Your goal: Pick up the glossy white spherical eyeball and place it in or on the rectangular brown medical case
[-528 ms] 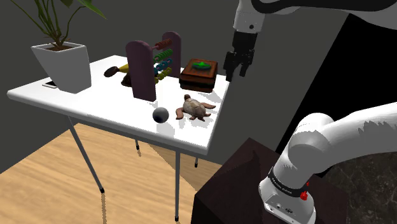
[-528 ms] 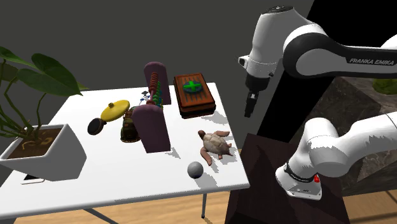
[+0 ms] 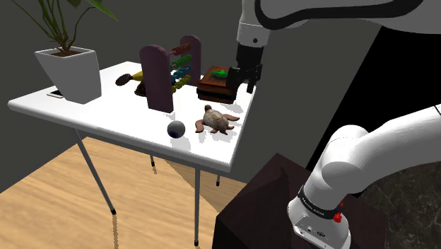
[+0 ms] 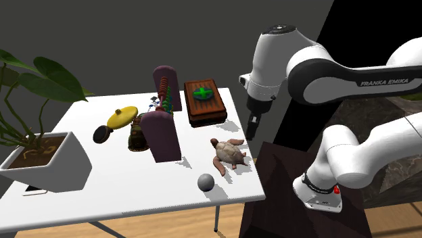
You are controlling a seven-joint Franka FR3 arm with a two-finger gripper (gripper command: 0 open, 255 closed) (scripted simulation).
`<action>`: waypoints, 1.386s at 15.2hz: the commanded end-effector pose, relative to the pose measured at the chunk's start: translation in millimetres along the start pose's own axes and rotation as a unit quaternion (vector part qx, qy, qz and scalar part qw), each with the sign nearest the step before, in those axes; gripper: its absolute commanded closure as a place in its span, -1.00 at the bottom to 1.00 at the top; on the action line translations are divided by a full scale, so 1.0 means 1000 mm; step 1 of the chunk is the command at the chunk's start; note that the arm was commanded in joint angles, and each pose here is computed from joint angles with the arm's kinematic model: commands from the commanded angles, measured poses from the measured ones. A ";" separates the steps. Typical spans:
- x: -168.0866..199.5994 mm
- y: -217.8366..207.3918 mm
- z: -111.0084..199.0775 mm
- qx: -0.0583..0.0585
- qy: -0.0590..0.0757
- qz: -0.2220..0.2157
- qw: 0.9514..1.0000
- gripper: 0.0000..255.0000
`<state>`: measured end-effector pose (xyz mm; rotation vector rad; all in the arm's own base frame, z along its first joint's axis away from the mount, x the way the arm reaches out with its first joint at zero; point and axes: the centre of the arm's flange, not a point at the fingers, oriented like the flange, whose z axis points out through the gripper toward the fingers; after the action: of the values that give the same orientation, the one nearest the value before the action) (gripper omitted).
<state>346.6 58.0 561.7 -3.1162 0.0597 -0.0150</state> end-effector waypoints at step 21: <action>0.083 -0.184 0.100 0.012 0.036 -0.027 0.999 -1.00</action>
<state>436.7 241.3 473.4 -3.0917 -0.0243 -0.1271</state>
